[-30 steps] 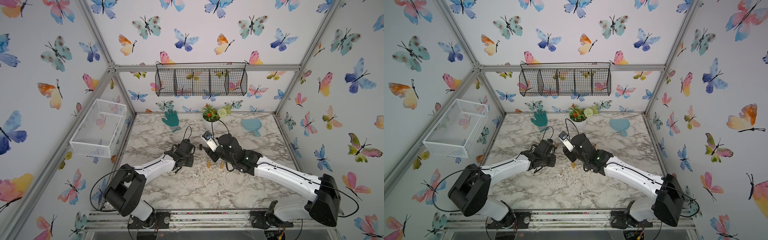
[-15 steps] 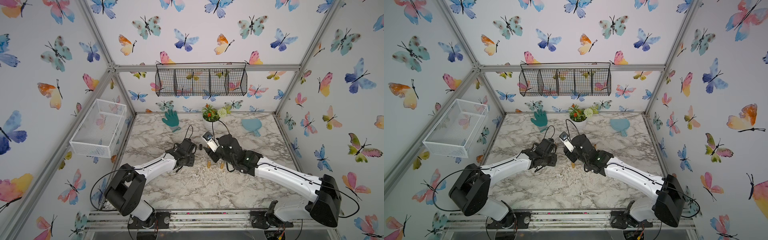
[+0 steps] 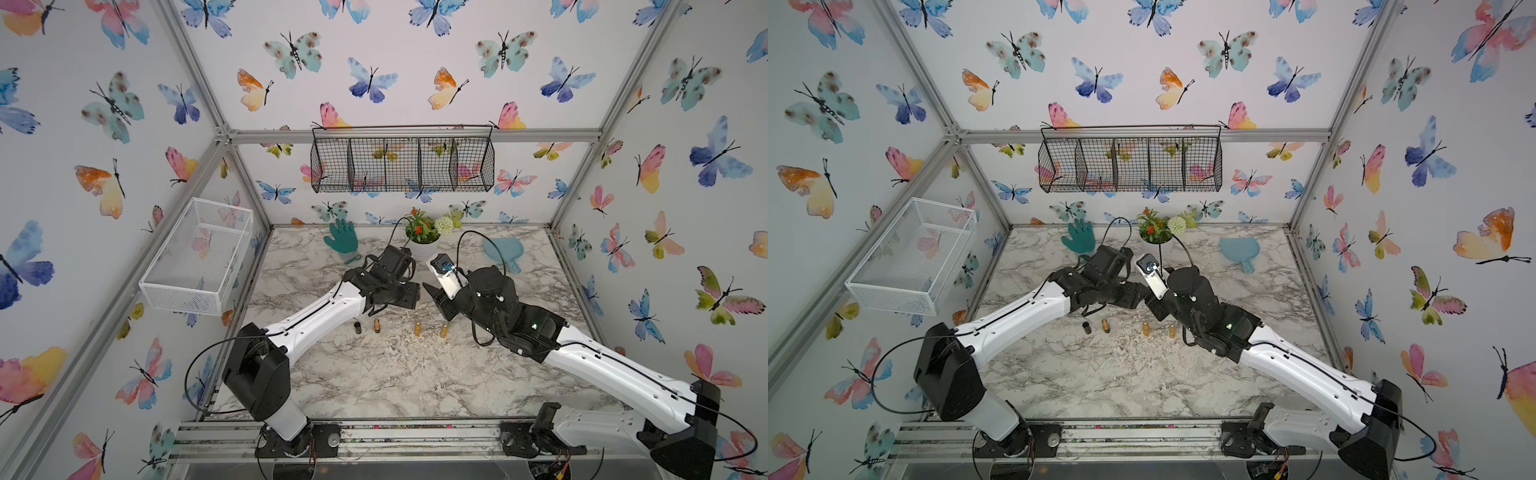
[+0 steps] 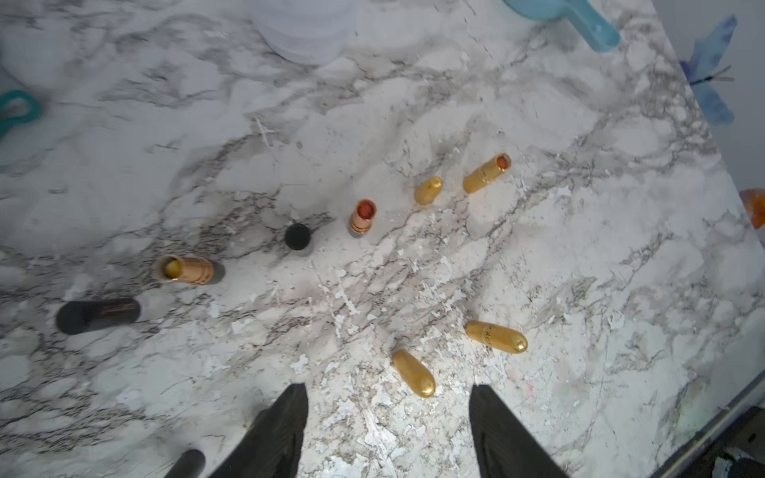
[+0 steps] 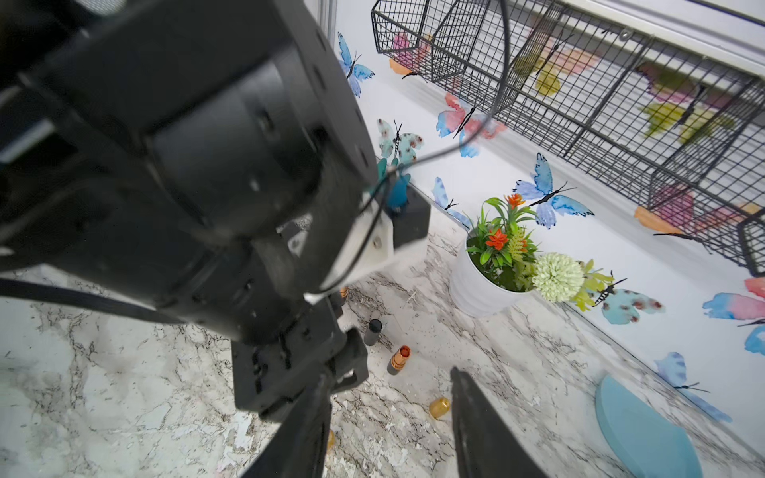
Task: Open the lipstick cap
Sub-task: Pick up the lipstick at the center of the board.
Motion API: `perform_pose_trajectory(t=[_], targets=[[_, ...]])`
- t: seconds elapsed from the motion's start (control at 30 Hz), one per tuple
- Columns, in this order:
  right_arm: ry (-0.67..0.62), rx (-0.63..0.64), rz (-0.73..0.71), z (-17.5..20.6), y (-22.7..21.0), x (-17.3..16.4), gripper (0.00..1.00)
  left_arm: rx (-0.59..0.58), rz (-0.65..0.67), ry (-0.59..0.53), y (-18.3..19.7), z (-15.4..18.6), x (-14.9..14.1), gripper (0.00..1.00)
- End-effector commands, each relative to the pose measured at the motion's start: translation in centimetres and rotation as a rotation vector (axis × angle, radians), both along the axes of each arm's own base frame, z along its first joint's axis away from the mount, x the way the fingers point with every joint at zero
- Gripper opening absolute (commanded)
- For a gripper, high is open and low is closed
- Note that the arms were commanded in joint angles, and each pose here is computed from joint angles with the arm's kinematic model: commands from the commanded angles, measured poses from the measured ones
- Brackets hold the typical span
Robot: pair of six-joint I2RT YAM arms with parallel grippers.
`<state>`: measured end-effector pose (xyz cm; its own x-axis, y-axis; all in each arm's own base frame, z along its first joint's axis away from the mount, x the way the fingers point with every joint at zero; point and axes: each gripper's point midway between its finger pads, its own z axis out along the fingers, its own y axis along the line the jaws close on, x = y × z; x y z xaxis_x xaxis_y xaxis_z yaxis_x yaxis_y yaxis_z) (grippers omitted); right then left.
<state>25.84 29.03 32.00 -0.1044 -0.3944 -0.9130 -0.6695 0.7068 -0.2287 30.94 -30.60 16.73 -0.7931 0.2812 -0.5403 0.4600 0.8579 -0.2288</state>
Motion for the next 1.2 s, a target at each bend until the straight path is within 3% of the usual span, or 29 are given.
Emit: perform_pose_trajectory(t=[0.0, 0.47, 0.7, 0.9, 1.17], targets=[[-0.015, 0.023, -0.034, 2.0, -1.5, -0.5, 0.5, 0.081, -0.096, 0.087, -1.5, -2.9, -2.3, 0.63], [0.003, 0.016, -0.063, 0.1, -2.5, -0.8, 0.51, 0.292, -0.105, 0.092, -1.7, -8.1, -2.3, 0.58], [0.013, -0.004, -0.065, -0.6, -2.4, -0.6, 0.51, 0.318, -0.118, 0.132, -1.9, -10.2, -2.5, 0.46], [0.019, -0.012, -0.064, -1.2, -2.2, -0.5, 0.51, 0.313, -0.121, 0.139, -2.0, -10.3, -2.5, 0.42], [0.019, -0.019, -0.058, -1.4, -1.9, -0.4, 0.51, 0.302, -0.137, 0.156, -2.3, -10.7, -2.8, 0.28]])
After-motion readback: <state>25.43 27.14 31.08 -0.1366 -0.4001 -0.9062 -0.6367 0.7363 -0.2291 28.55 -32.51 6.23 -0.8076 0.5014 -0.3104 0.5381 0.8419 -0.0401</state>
